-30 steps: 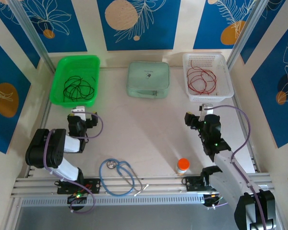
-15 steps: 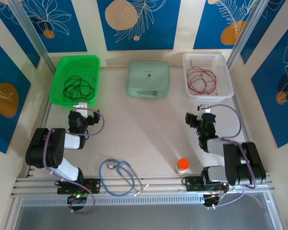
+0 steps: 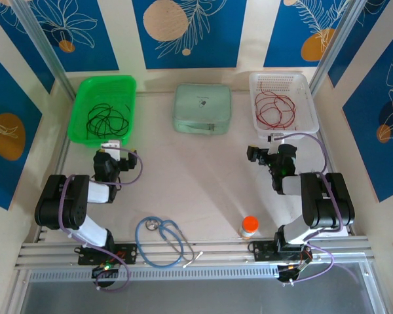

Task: Untangle the cables

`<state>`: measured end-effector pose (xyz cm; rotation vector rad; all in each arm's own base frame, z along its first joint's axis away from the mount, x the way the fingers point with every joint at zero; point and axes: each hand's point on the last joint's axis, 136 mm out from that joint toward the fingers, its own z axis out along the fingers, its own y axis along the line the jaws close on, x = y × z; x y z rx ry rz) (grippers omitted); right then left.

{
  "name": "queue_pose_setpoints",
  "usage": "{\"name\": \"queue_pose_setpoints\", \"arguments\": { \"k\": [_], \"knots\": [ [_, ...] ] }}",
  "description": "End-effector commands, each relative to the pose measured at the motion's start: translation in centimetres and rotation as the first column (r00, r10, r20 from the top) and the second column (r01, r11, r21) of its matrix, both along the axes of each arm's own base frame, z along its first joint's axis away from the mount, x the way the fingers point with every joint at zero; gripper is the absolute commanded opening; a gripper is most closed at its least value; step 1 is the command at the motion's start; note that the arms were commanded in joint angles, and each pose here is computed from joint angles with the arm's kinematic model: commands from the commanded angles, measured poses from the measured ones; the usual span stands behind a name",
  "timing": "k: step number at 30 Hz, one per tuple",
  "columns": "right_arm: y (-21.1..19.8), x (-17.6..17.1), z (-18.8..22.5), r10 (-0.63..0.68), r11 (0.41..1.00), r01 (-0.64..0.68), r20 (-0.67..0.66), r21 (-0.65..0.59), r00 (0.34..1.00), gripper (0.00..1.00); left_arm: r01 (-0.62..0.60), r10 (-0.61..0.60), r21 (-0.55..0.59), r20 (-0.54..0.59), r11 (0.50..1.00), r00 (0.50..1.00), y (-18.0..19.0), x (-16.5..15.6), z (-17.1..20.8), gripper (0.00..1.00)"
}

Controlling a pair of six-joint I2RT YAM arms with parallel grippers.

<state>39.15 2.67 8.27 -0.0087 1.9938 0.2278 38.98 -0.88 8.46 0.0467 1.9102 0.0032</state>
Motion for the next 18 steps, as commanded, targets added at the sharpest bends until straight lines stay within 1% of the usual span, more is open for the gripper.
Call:
{"name": "queue_pose_setpoints", "arguments": {
  "k": [1, 7, 11, 18],
  "knots": [
    [0.4, 0.4, 1.1, 0.021, 1.000, -0.021, 0.036, -0.014, 0.999, 0.99, 0.029, -0.029, 0.003, 0.023, 1.000, 0.999, -0.6, 0.5, 0.8, 1.00],
    [0.4, 0.5, 1.1, 0.023, 1.000, -0.022, 0.037, -0.013, 0.999, 0.99, 0.032, -0.032, 0.003, 0.021, 0.999, 0.999, -0.7, 0.5, 0.8, 1.00],
    [0.3, 0.5, 1.2, 0.022, 1.000, -0.021, 0.039, -0.013, 0.999, 0.99, 0.092, -0.092, 0.006, 0.008, 0.996, 0.996, -1.7, 0.6, 0.7, 1.00],
    [0.4, 0.5, 1.1, 0.022, 1.000, -0.022, 0.038, -0.013, 0.999, 0.99, 0.086, -0.086, 0.004, 0.009, 0.996, 0.996, -1.6, 0.6, 0.7, 1.00]
  ]
}}
